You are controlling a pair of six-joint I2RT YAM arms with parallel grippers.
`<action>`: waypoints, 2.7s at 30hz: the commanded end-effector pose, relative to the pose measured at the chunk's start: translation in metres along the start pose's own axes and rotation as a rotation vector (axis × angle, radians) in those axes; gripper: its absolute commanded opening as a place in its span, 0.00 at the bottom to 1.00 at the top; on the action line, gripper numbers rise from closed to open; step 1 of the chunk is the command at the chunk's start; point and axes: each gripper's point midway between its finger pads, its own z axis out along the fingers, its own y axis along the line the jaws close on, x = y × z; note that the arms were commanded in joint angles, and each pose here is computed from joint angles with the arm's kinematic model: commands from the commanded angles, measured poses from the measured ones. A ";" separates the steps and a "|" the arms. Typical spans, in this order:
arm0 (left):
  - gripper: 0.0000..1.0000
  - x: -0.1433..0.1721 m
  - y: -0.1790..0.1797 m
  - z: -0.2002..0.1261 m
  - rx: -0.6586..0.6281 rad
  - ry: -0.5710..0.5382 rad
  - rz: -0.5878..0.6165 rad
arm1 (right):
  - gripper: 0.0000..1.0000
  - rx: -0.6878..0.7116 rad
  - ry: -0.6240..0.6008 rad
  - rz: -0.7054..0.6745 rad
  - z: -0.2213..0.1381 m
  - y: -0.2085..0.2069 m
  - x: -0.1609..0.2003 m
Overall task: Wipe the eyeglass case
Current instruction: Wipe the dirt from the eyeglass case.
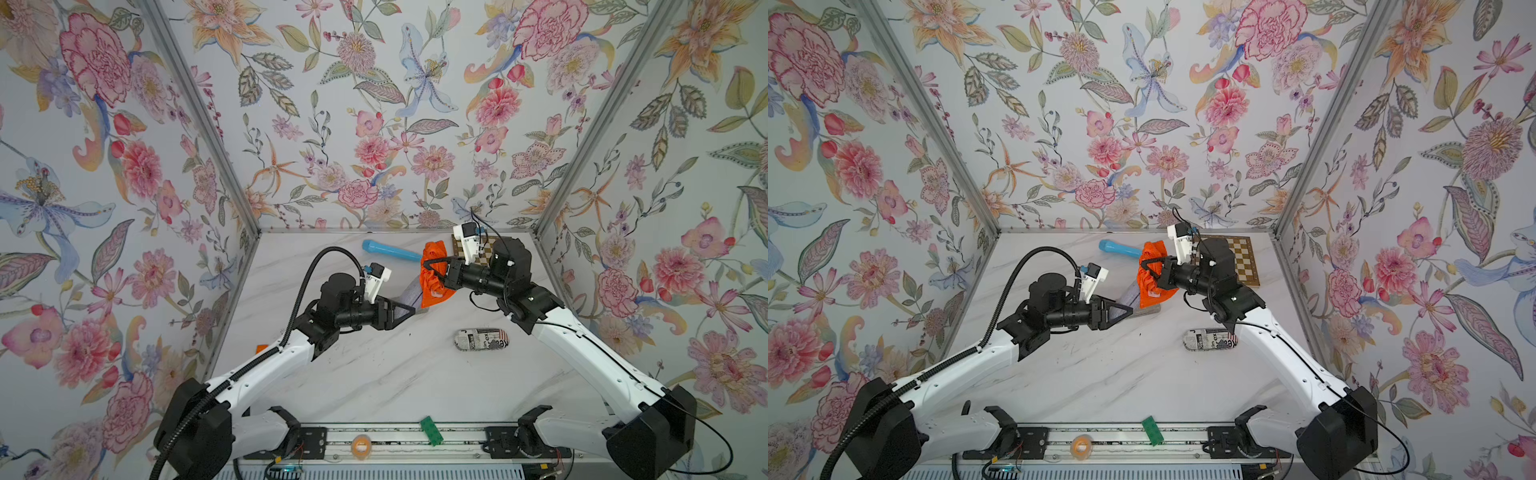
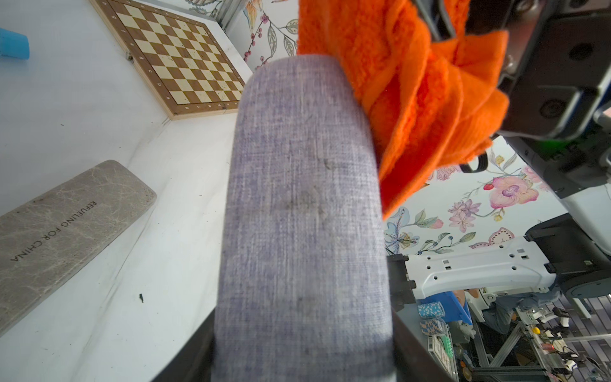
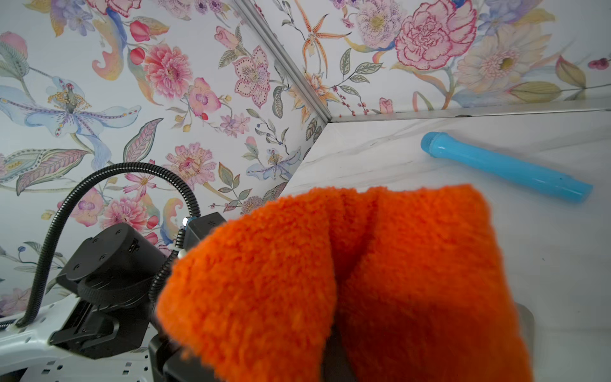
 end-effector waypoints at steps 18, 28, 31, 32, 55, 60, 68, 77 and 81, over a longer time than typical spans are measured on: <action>0.48 -0.021 -0.012 -0.027 -0.087 0.054 0.332 | 0.00 0.038 0.027 0.167 -0.054 -0.047 -0.022; 0.48 -0.010 -0.013 -0.028 -0.102 0.140 0.450 | 0.00 -0.173 0.184 0.274 -0.018 -0.005 0.013; 0.46 -0.016 -0.005 -0.026 -0.145 0.123 0.475 | 0.00 -0.223 0.185 0.323 -0.015 0.000 0.014; 0.45 -0.020 -0.008 -0.025 -0.126 0.088 0.481 | 0.00 -0.245 0.192 0.331 -0.014 0.002 0.015; 0.43 -0.023 -0.010 -0.011 -0.172 0.158 0.593 | 0.00 -0.344 0.331 0.372 0.021 -0.010 0.028; 0.43 -0.025 -0.005 -0.008 -0.177 0.119 0.601 | 0.00 -0.376 0.342 0.387 0.024 -0.005 0.032; 0.43 -0.060 0.021 -0.040 -0.263 -0.002 0.533 | 0.00 -0.343 0.335 0.439 0.017 -0.025 0.030; 0.44 -0.033 -0.007 -0.017 -0.152 0.006 0.510 | 0.00 -0.327 0.237 0.402 0.000 -0.028 0.020; 0.44 -0.029 -0.005 -0.020 -0.159 -0.017 0.486 | 0.00 -0.287 0.137 0.359 -0.016 -0.037 0.000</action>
